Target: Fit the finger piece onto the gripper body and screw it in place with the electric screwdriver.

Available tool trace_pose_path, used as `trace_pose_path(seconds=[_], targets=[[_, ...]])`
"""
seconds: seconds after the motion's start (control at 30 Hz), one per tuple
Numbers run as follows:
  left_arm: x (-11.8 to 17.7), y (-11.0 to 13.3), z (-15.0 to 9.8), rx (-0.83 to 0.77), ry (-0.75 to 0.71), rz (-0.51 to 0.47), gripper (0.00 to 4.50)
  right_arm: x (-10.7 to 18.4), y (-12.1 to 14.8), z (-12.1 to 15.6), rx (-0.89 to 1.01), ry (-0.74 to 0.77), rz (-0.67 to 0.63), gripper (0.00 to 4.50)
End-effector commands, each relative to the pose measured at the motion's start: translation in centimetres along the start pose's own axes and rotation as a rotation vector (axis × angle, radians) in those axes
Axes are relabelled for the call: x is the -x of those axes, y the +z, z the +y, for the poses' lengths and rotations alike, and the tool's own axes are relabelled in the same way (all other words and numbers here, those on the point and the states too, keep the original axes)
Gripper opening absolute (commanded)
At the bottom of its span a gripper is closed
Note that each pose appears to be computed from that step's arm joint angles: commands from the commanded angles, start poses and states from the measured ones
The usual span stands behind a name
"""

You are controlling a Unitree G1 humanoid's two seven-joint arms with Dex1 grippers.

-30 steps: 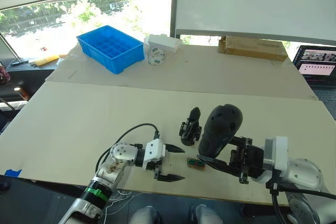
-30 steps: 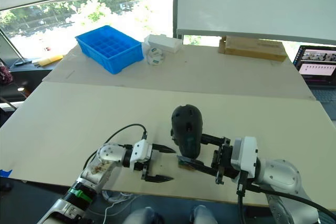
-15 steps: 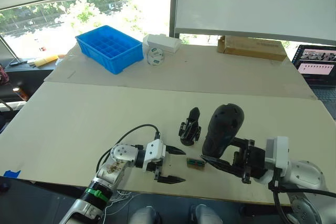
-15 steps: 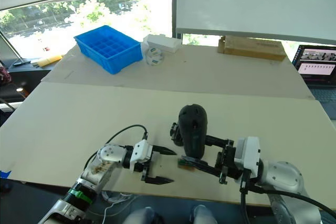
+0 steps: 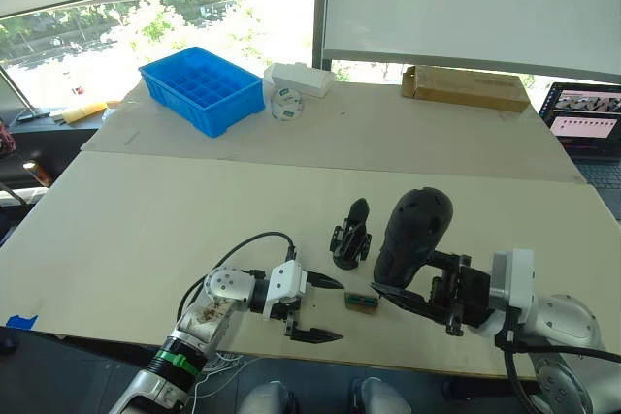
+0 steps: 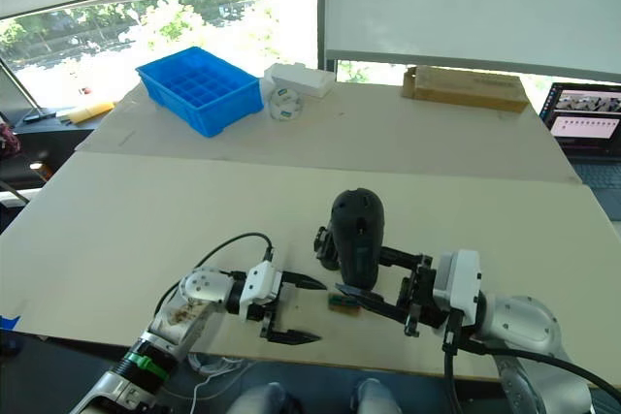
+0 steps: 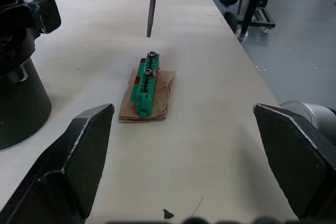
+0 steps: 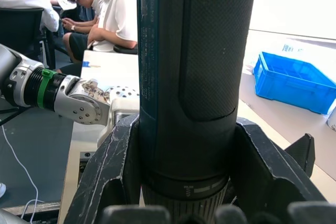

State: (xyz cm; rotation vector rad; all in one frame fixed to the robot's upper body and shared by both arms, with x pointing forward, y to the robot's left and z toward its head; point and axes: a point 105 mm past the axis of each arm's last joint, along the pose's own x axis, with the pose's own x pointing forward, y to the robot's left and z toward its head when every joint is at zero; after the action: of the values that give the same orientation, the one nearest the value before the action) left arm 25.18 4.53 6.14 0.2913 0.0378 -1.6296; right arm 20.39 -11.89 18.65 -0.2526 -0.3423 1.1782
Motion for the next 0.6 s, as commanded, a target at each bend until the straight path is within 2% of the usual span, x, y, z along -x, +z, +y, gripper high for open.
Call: trace_pose_path(seconds=[0.03,0.6], targets=[[-0.12,-0.63,-0.1,0.006,0.023,0.016,4.5,-0.29,1.21,-0.09,0.058,0.005,-0.047,1.91],[-0.01,-0.71,0.18,-0.015,0.042,0.029,4.5,-0.47,0.87,0.11,0.052,0.019,-0.052,1.91]])
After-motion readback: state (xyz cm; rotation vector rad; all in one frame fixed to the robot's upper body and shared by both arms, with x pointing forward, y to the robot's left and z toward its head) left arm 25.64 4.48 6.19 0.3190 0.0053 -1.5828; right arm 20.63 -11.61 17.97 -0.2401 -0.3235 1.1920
